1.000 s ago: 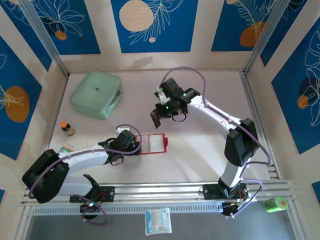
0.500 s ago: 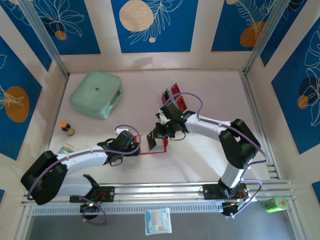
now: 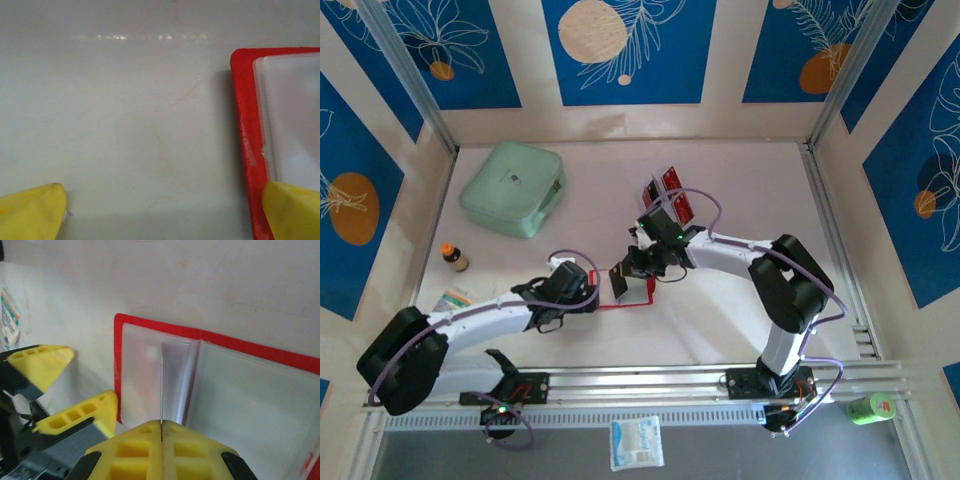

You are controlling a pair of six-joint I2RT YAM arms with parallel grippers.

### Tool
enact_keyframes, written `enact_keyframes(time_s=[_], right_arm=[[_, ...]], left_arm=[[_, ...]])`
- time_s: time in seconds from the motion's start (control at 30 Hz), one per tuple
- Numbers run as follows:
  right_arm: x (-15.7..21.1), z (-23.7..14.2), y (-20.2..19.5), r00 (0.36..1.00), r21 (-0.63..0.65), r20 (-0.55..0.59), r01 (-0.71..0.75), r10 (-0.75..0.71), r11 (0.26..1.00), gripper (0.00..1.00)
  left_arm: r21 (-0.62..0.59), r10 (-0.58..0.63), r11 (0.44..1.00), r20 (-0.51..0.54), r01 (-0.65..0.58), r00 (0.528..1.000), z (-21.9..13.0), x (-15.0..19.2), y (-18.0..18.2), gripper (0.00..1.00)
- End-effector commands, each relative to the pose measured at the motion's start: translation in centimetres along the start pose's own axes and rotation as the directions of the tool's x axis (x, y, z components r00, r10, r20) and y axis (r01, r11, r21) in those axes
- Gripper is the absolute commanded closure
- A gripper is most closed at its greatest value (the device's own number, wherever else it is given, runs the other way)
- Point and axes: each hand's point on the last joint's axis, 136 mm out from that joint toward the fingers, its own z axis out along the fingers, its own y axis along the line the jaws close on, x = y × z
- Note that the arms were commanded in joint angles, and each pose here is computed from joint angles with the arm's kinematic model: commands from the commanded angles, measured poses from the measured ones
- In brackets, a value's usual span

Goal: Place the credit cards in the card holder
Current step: Insert the credit card into the card slot.

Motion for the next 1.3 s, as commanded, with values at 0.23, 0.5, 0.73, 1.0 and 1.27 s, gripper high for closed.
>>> enact_keyframes(time_s=[0.23,0.5,0.73,1.0,1.27], right_arm=[[1.3,1.7,-1.1,0.999,0.019,-0.043,-0.009,0.01,1.0,1.0],[1.4,1.7,-1.3,0.999,0.022,-0.042,-0.015,0.015,1.0,1.0],[1.4,1.7,-1.1,0.999,0.01,-0.045,-0.019,0.02,1.0,1.0],[1.0,0.9,0.0,0.999,-0.031,-0.036,-0.018,0.017,0.999,1.0],[-0.7,-2.3,0.7,0.998,-0.093,0.049,-0.032,0.036,0.995,1.0]], left_arm=[[0.026,0.0,1.0,0.031,-0.001,1.0,-0.8,-2.5,-1.5,0.0],[0.044,0.0,0.999,0.011,-0.001,1.0,0.2,-2.4,-2.4,0.0],[0.035,0.014,0.999,-0.008,-0.013,1.0,0.8,-1.6,-2.2,0.0],[0.005,0.03,1.0,-0.042,-0.03,0.999,1.6,-0.3,-1.4,0.0],[-0.027,0.025,0.999,-0.056,-0.027,0.998,1.7,0.4,-0.5,0.0]])
